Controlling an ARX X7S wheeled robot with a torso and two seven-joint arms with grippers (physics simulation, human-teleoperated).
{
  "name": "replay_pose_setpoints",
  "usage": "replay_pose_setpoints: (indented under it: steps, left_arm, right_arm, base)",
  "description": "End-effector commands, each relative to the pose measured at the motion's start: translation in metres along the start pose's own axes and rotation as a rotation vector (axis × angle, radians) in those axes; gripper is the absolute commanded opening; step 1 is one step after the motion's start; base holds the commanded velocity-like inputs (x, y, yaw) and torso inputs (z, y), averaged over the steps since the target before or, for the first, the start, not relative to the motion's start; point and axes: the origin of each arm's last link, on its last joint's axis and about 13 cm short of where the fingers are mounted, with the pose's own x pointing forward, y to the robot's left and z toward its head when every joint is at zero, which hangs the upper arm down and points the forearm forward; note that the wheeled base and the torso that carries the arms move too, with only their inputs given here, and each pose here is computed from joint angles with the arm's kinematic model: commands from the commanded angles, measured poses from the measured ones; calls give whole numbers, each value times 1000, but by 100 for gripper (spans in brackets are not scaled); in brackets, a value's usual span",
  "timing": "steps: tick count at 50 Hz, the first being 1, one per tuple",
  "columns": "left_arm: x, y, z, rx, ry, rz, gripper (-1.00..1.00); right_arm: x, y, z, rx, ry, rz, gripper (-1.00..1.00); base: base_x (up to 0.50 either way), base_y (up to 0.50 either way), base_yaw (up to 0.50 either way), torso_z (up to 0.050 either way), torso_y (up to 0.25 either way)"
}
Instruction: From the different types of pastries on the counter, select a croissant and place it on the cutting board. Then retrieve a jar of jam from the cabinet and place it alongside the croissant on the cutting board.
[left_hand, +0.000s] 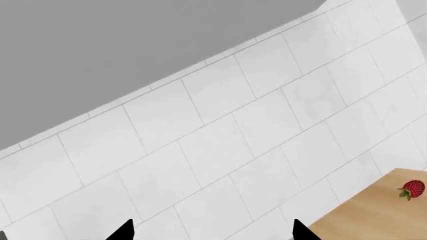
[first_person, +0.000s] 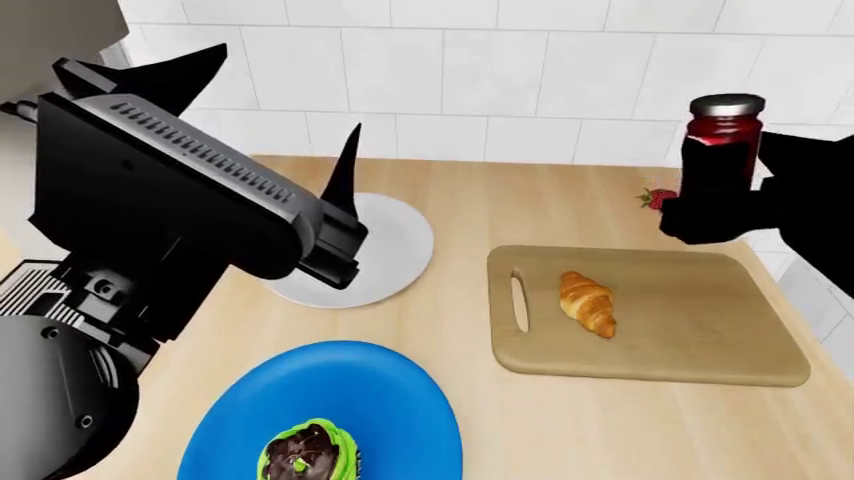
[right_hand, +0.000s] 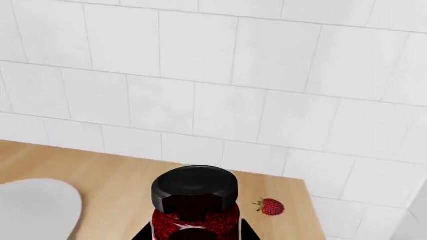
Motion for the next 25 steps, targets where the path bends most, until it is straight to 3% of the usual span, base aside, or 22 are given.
replay_pose_setpoints:
  steps: [1,25]
  left_arm:
    - [0,0,0,0,1,-1,100]
    - [0,0,-1,-2,2,0,100]
  right_arm:
    - [0,-1,-15,14,2,-5,-100]
    - [1,-1,-39,55,-11,-34,-100]
  base:
    - [0,0,0,0,0]
    - [0,0,0,0,0]
